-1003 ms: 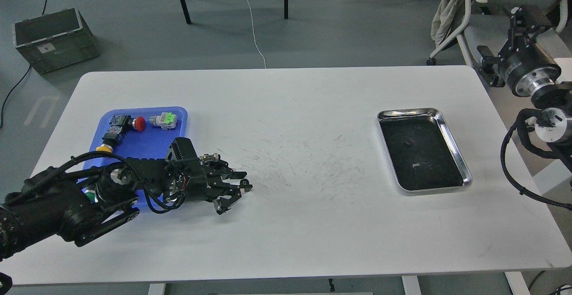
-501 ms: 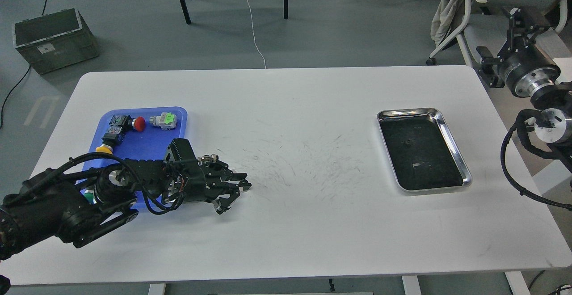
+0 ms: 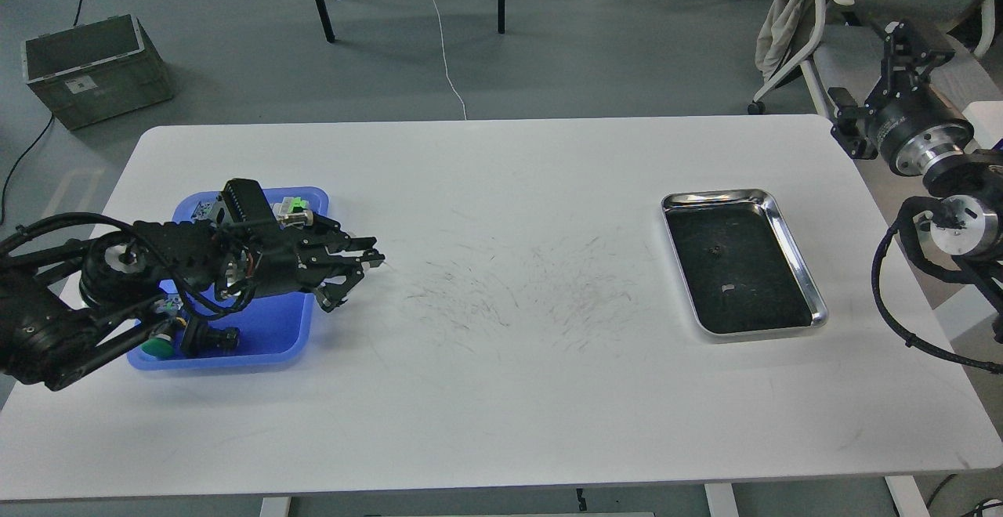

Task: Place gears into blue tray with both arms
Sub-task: 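Carry the black gear into the blue tray and release it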

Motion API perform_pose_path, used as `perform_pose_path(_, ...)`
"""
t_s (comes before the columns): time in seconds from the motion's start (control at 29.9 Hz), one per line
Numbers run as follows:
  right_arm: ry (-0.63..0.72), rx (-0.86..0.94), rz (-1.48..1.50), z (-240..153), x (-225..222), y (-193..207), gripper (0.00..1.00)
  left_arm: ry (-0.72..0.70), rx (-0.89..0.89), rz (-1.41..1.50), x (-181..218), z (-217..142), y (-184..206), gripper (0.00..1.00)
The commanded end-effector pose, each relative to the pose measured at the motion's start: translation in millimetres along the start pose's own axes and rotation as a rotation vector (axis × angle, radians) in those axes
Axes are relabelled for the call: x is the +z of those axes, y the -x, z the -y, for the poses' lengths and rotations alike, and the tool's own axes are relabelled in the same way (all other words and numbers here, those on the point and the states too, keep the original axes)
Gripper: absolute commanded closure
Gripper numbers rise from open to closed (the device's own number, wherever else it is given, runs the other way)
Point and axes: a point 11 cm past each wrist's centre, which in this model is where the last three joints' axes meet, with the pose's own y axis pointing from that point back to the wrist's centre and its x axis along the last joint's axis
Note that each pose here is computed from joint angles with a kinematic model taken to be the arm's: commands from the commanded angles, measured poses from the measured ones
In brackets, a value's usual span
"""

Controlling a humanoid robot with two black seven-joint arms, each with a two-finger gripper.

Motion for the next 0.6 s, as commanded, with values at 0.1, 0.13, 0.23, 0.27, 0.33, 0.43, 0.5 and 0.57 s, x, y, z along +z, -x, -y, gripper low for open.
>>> perform_pose_path(0.1, -0.006, -0.003, 0.003, 0, -3, 1, 0.04, -0.168, -0.082, 0.002, -53, -51, 28, 0.91)
perform_pose_path(0.13, -0.007, -0.007, 0.003, 0, -4, 1, 0.04, -0.186, -0.084, 0.004, -58, -55, 32, 0.91)
perform_pose_path(0.23, -0.012, -0.012, 0.001, 0, -6, 3, 0.04, -0.207, -0.105, -0.012, -57, -65, 58, 0.91)
perform_pose_path(0.27, -0.011, -0.011, -0.001, 0, -6, 2, 0.04, -0.209, -0.111, -0.019, -55, -65, 64, 0.91)
perform_pose_path(0.33, -0.009, -0.01, -0.004, -1, -6, 1, 0.04, -0.202, -0.12, -0.03, -51, -64, 71, 0.91)
perform_pose_path(0.43, -0.008, -0.009, -0.004, -1, -6, 1, 0.04, -0.191, -0.124, -0.045, -43, -62, 80, 0.91)
perform_pose_path(0.5, -0.011, -0.005, -0.01, -2, -8, -2, 0.04, -0.193, -0.128, -0.05, -43, -60, 82, 0.91)
perform_pose_path(0.57, -0.013, -0.007, -0.014, -3, -10, -3, 0.04, -0.203, -0.141, -0.06, -44, -55, 88, 0.91)
